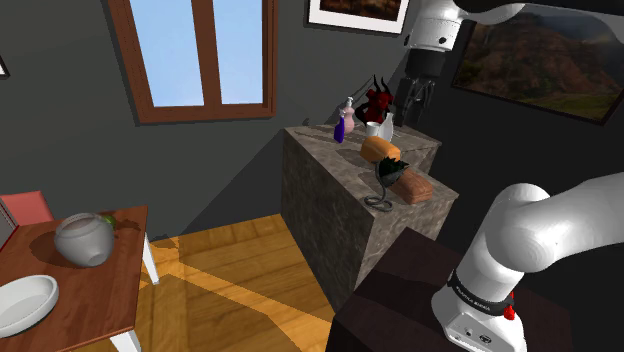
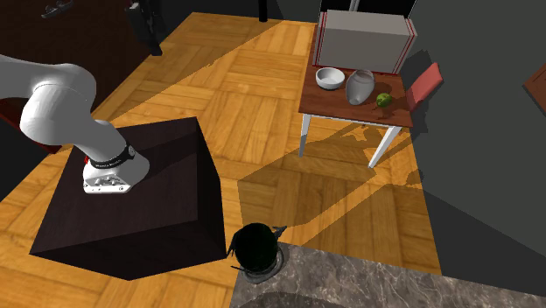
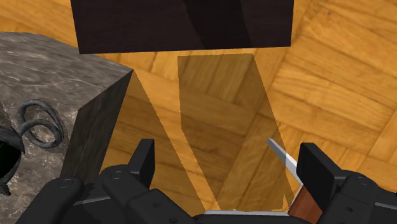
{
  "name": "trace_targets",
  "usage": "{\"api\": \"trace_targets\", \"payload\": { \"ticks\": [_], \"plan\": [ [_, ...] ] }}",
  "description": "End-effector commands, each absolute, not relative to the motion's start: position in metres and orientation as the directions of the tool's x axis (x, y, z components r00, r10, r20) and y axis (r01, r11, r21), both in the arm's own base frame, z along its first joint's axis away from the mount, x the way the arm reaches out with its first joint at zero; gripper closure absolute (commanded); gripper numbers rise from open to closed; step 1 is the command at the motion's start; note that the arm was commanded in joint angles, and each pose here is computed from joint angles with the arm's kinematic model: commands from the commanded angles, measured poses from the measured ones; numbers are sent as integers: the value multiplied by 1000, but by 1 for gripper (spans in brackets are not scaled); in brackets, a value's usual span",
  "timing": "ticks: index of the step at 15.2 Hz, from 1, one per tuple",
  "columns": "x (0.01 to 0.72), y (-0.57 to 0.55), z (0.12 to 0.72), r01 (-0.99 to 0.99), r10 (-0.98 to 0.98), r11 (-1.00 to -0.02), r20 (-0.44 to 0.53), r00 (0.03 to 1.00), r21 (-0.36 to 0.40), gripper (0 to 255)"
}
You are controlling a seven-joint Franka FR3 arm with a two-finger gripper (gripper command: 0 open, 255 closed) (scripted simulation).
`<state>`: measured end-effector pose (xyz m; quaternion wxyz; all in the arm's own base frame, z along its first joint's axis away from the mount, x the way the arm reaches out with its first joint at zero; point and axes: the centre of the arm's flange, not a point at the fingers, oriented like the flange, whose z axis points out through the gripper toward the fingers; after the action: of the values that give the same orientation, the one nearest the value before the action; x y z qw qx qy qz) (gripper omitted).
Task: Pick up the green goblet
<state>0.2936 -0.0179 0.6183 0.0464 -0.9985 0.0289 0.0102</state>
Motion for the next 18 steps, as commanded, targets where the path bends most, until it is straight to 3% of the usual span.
{"api": "trace_targets", "payload": {
  "ticks": [1,18],
  "plan": [
    [294,-18,618,-59,-57,-994,-23,998,-92,0],
    [352,-186,486,-81,-84,-993,22,996,-90,0]
  ]
}}
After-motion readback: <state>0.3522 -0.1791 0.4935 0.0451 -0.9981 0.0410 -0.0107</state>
